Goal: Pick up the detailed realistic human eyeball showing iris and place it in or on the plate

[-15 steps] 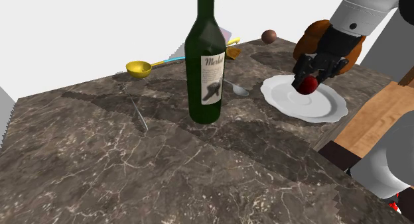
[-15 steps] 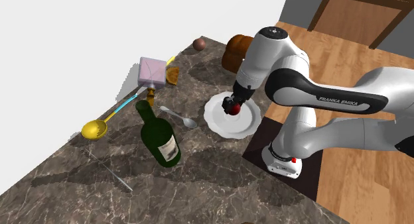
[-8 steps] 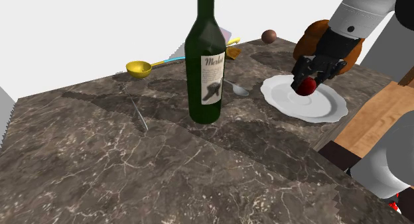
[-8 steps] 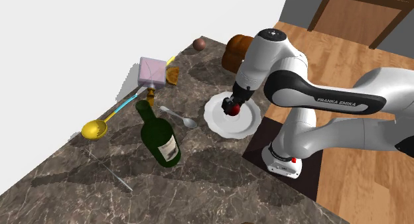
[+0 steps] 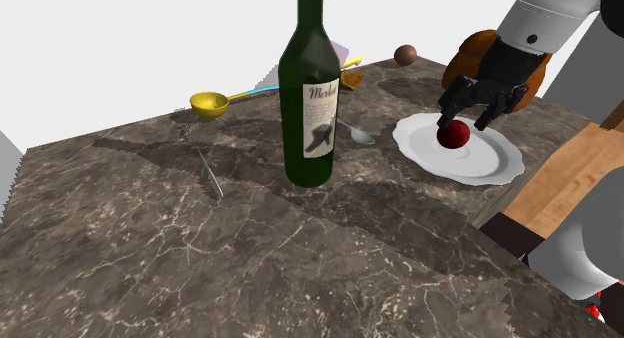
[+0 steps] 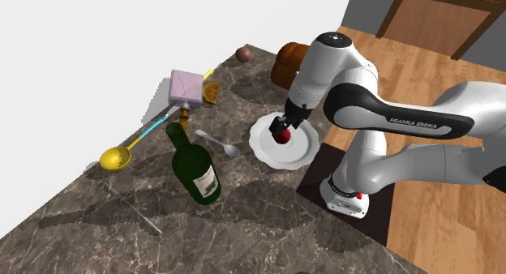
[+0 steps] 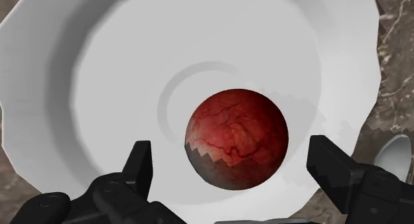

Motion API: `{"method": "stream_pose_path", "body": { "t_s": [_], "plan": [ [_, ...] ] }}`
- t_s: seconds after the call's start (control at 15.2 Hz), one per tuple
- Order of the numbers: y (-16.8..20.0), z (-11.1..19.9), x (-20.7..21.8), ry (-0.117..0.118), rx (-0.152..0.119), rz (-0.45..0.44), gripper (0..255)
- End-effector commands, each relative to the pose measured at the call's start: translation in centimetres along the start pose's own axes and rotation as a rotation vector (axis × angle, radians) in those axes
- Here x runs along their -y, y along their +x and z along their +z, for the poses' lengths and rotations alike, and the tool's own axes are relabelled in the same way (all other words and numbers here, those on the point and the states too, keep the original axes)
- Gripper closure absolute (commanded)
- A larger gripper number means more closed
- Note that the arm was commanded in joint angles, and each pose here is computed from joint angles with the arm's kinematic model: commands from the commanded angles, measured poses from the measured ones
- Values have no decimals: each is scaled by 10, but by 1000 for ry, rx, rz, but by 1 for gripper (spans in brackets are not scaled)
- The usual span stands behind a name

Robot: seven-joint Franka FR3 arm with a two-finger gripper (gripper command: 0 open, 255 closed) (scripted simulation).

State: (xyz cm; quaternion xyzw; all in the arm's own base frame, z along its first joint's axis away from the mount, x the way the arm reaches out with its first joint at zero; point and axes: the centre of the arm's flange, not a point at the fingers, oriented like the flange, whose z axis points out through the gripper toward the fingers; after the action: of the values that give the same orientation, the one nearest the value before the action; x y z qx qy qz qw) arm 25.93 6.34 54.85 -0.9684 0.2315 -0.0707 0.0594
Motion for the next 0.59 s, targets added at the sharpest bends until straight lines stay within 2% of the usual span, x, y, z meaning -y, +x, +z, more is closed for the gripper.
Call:
{"method": "stream_pose_path", "body": {
  "t_s": [0.0, 0.13, 0.53],
  "plan": [
    [-1, -20, 0, 0, 0, 0, 0],
    [-1, -44, 0, 0, 0, 0, 0],
    [-1, -44, 0, 0, 0, 0, 0]
  ]
}}
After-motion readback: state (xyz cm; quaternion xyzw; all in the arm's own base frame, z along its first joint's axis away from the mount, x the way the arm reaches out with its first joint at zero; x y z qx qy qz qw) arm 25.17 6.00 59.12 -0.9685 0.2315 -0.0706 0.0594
